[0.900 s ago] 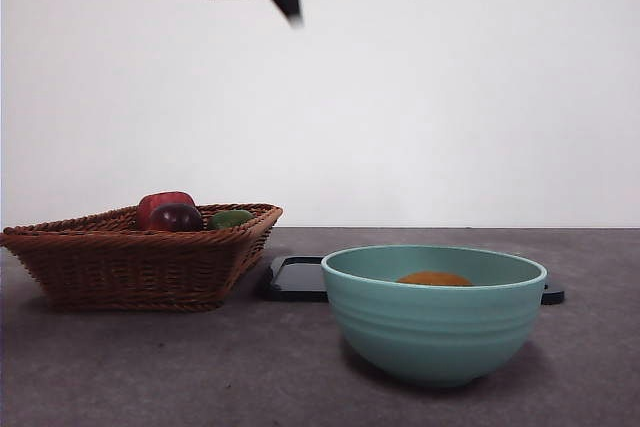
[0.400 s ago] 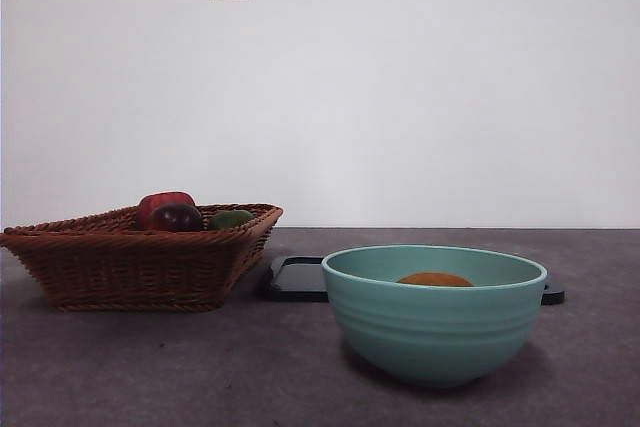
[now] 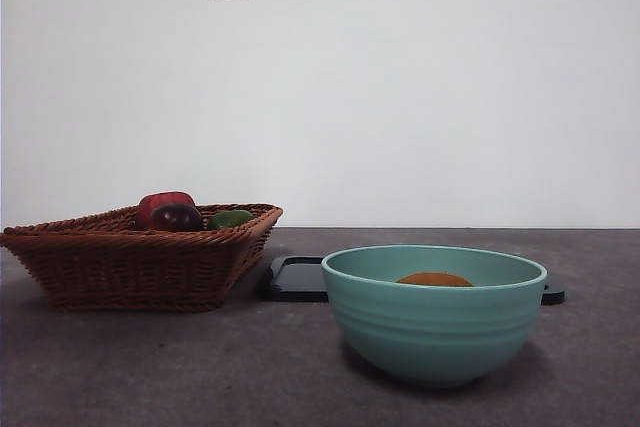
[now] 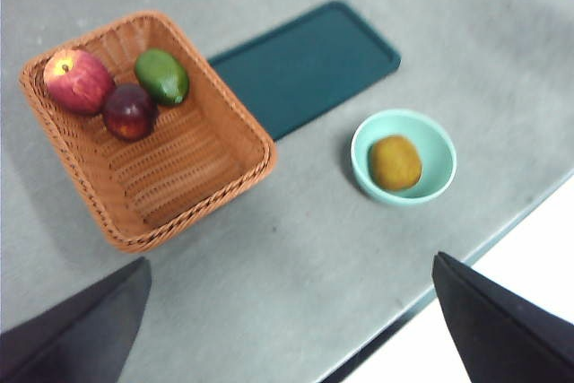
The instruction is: Pick up the wifruite, put it on the bowl, pick up the plate, put it on desk
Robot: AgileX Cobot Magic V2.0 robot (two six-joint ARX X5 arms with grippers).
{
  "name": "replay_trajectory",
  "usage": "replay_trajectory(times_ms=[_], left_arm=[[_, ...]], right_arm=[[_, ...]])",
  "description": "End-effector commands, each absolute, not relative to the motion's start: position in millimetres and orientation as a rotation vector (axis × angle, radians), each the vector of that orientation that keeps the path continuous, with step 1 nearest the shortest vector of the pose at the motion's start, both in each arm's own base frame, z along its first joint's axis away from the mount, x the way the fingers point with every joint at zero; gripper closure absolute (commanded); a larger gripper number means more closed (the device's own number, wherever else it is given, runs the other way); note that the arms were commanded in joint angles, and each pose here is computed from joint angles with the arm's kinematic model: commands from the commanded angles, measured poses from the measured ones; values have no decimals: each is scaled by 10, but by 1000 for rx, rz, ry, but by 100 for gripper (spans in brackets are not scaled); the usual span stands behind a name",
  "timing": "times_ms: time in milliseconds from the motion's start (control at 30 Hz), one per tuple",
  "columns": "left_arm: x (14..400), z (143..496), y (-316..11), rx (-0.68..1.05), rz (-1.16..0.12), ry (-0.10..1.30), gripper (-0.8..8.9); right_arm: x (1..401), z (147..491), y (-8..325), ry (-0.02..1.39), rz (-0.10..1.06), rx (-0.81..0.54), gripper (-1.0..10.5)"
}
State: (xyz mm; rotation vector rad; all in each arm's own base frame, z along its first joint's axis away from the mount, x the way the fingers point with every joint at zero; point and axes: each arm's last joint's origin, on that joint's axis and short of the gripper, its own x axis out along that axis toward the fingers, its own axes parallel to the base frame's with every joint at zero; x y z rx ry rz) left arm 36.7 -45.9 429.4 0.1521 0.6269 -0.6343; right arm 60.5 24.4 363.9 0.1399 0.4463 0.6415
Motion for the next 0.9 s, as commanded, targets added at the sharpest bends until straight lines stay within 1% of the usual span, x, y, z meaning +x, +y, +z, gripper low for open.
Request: replay_trajectory(times_ms=[33,167,333,567,667,767,900], left_arm=[[308,4219,-365,108,-642,595,308],[235,4017,-240,74,-641,584,301],[198,3807,-180,53,-651,571,186],[189,3622,-169,67,-656,588,188],[180,3593,-196,55,-729,610,188],[175,3596,-232,29,-814,599,188],[187,3592,-271,23,-853,583,188]], right_arm=[[586,3697,243,421,649,128,346],[586,3697,243,421,649,129,346],[586,3697,243,421,648,129,346],[586,3697,243,423,648,133,346],[586,3697,243,424,647,136,346],[588,3697,244,426,646,140,346],[587,3696,244,436,641,167,346]])
